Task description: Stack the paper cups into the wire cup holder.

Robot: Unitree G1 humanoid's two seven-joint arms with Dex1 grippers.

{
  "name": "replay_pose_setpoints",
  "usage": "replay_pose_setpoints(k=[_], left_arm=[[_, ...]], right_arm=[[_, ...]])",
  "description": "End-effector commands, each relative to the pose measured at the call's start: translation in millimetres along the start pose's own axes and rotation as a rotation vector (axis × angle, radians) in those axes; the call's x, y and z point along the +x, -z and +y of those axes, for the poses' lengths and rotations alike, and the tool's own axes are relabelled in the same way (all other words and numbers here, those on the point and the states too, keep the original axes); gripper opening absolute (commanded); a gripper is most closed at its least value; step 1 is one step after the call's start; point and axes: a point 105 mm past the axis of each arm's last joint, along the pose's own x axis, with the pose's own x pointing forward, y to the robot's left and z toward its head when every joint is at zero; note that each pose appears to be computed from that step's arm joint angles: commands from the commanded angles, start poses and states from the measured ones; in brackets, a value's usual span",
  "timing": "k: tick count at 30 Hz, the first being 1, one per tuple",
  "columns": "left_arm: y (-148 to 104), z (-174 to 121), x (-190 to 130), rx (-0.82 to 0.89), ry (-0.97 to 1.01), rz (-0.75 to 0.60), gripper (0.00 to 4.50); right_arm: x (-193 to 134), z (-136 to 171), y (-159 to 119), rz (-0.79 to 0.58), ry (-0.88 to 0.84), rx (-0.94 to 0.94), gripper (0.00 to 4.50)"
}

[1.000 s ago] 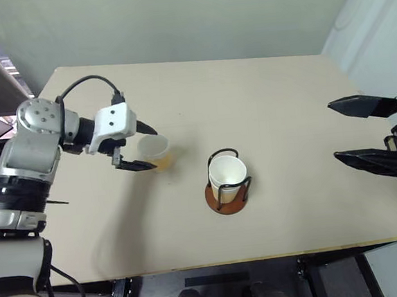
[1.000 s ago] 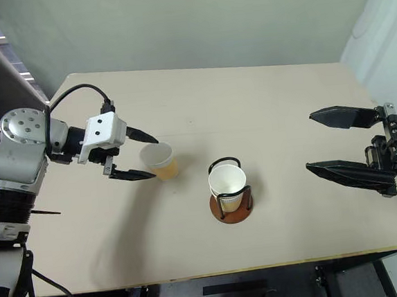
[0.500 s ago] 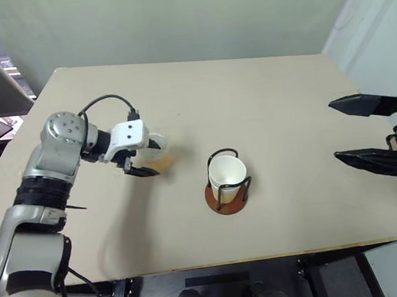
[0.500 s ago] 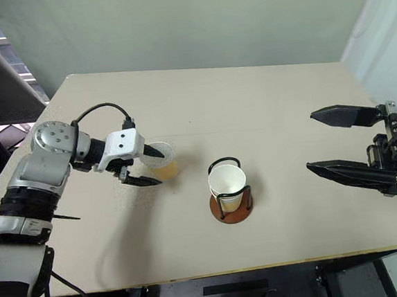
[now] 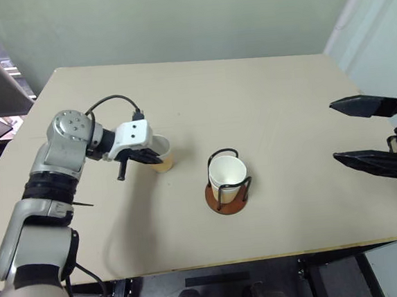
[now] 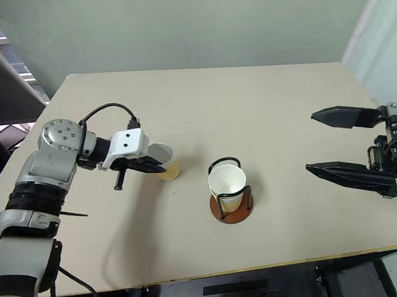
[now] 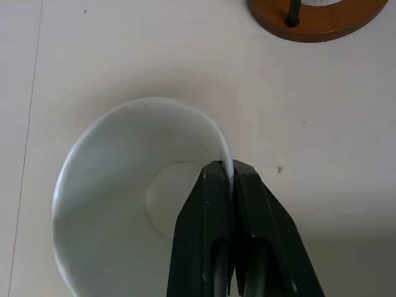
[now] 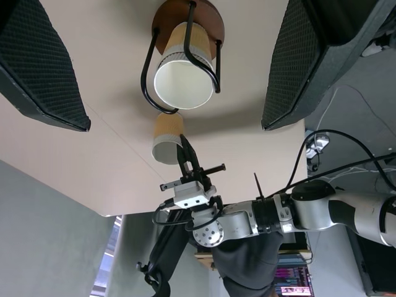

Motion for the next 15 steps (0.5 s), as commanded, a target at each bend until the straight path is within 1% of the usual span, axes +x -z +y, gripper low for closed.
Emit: replay_pose_setpoints(k=[1, 7, 9, 10, 15], left_arm=[[-62.9, 17.8, -21.8, 0.129, -0.058, -0.198, 0.06], [-121.0, 6.9, -30.7, 0.267, 0.001, -0.391, 0.06], [-150.4, 1.5, -36.0, 0.334, 0.031, -0.493, 0.06], [-160.9, -1.6, -37.1, 0.363, 0.049, -0.529, 0.06], [-186.9, -12.3, -28.1, 0.451, 0.133, -0.592, 0.06]], right_arm=[[-4.4, 2.4, -10.9, -0.009, 0.022, -0.06, 4.5], [-1.2, 8.0, -8.6, 0.003, 0.021, -0.069, 4.5], [-1.0, 12.0, -9.4, 0.007, 0.027, -0.071, 4.5], [-1.2, 13.1, -9.4, 0.008, 0.032, -0.071, 4.5], [-3.3, 12.6, -8.1, 0.015, 0.055, -0.067, 4.5]])
